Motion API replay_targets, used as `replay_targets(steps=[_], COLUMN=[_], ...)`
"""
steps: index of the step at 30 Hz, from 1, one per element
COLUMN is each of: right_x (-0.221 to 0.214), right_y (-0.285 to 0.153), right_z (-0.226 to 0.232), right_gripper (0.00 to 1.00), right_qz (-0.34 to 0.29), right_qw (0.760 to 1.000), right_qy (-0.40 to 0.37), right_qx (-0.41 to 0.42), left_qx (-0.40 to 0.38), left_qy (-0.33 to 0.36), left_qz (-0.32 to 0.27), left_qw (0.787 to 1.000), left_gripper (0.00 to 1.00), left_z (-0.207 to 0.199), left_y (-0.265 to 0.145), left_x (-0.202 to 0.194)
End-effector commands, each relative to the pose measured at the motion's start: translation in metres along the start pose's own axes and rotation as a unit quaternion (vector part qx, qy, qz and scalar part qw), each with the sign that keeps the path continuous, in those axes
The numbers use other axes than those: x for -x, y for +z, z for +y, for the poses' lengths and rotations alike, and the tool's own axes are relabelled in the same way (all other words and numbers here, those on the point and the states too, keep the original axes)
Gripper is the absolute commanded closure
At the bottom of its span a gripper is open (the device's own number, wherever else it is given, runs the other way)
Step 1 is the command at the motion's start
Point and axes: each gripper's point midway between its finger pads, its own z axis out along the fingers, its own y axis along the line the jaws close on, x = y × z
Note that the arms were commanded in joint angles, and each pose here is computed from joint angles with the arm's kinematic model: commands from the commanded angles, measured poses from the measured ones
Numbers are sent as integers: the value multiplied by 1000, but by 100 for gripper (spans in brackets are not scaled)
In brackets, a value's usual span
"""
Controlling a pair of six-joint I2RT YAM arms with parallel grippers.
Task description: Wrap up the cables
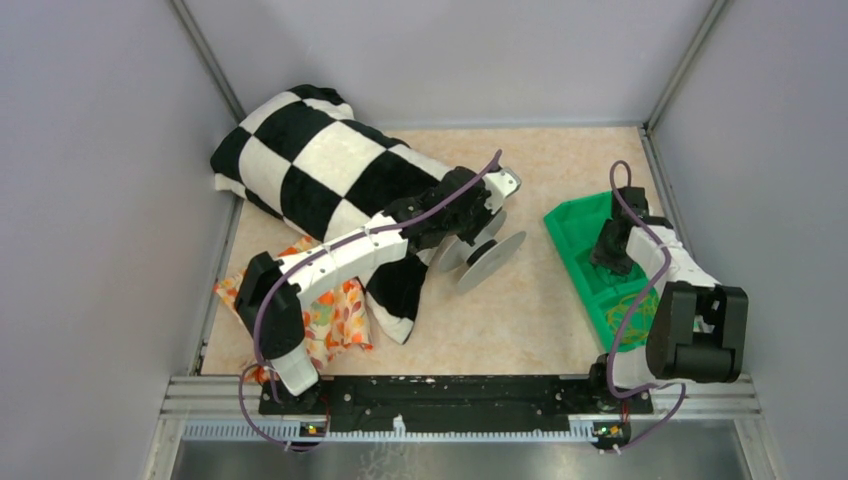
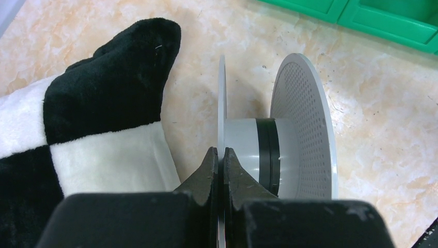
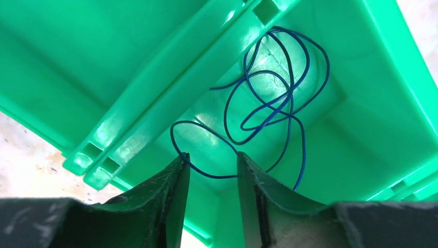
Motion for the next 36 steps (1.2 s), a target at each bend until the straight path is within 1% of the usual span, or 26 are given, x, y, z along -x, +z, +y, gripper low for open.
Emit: replay_targets(steps=[1, 2, 6, 8, 13, 16, 17, 19, 20, 21, 22, 26, 32, 33, 34, 36], right_x=[26, 26, 27, 27, 24, 26, 29, 37, 42, 46, 52, 72, 92, 93, 93, 90], right_y=[-1, -1, -9, -17, -42, -68, -78, -99, -110, -120, -130, -170, -231, -239, -246, -259], right_z=[9, 10, 10, 9, 11, 19, 20, 20, 20, 21, 24, 34, 63, 68, 75, 91], right_gripper=[66, 69, 92, 100, 100, 100, 100, 100, 100, 100, 100, 100, 100, 100, 100, 100], right_qz=[-45, -46, -53, -56, -69, -95, -108, -135, -148, -158, -169, -211, -252, -257, -257, -257], right_qw=[999, 999, 998, 998, 996, 991, 989, 984, 981, 978, 975, 960, 926, 921, 917, 908], right_qy=[-1, -2, -3, -3, 9, 25, 30, 38, 40, 39, 38, 36, 13, 7, -2, -26], right_qx=[13, 16, 18, 21, 47, 88, 97, 112, 118, 127, 140, 181, 281, 292, 306, 331], left_qx=[18, 17, 6, 0, 0, 9, 8, -1, -17, -22, -23, -19, -19, -18, -18, -17], left_qy=[-9, -6, 1, 0, 2, -4, -7, -10, -12, -15, -18, -21, -30, -31, -31, -33], left_qz=[11, 11, 0, 0, 13, 15, 14, 10, 6, 6, 7, 9, -11, -13, -13, -12], left_qw=[1000, 1000, 1000, 1000, 1000, 1000, 1000, 1000, 1000, 1000, 1000, 1000, 999, 999, 999, 999], left_gripper=[100, 100, 100, 100, 100, 100, 96, 79, 65, 54, 49, 46, 41, 40, 36, 34], left_z=[13, 14, 16, 19, 26, 34, 34, 32, 26, 24, 24, 26, 26, 27, 26, 26], left_y=[-6, -7, -13, -14, -9, -9, -9, -10, -11, -11, -11, -13, -21, -22, -23, -24], left_x=[7, 8, 14, 15, 7, 6, 8, 13, 16, 17, 19, 25, 37, 38, 38, 37])
